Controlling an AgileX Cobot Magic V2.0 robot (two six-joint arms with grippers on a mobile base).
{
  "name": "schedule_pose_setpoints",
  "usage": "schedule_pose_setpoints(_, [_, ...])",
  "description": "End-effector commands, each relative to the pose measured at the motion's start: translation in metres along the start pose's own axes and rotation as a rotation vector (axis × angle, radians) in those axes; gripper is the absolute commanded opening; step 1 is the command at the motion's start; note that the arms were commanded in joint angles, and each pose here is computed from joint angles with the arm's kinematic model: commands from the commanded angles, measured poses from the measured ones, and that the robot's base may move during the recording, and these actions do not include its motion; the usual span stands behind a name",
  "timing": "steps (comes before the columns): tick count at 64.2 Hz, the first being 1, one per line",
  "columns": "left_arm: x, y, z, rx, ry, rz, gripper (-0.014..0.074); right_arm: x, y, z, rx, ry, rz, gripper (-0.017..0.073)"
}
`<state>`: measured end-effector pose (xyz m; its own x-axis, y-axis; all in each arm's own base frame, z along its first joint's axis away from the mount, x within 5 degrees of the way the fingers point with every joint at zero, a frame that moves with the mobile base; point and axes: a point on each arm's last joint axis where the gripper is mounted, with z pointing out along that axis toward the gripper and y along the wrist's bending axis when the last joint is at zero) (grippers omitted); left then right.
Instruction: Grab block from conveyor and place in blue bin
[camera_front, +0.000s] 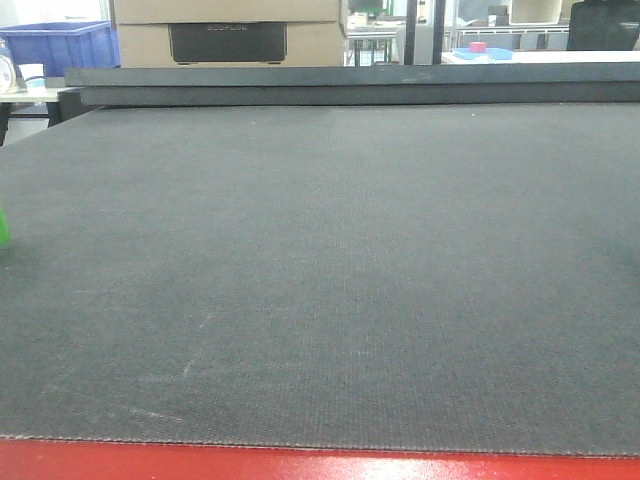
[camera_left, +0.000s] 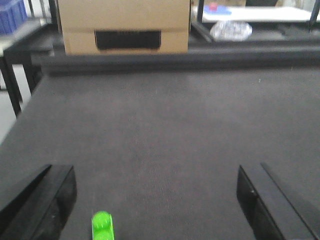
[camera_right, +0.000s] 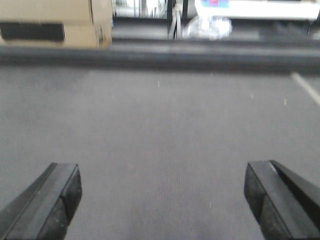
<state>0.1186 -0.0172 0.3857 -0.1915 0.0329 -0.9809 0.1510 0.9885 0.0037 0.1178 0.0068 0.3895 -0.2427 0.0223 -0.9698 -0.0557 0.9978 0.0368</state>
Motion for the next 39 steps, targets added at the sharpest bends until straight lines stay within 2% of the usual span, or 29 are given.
schedule_pose_setpoints(1, [-0.003, -0.001, 0.01, 0.01, 0.054, -0.042, 0.058, -0.006, 0.0, 0.012, 0.002, 0.129, -0.021, 0.057])
schedule_pose_setpoints(6, [-0.006, -0.001, 0.017, 0.012, 0.125, -0.043, 0.058, -0.009, 0.0, 0.024, -0.001, 0.276, -0.021, 0.057])
schedule_pose_setpoints(11, [-0.011, -0.001, 0.022, 0.015, 0.142, -0.043, 0.058, -0.012, 0.0, 0.035, -0.001, 0.425, -0.023, 0.057])
schedule_pose_setpoints(22, [-0.015, -0.004, 0.026, 0.029, 0.144, -0.039, 0.058, -0.006, -0.009, 0.073, 0.063, 0.72, -0.075, 0.057])
schedule_pose_setpoints(31, [-0.013, -0.005, 0.025, 0.035, 0.159, -0.036, 0.058, 0.009, -0.016, 0.107, 0.051, 0.818, -0.076, 0.057])
schedule_pose_setpoints(39, [-0.013, -0.005, 0.025, 0.036, 0.166, -0.036, 0.058, 0.026, -0.028, 0.141, 0.015, 0.872, -0.016, 0.057])
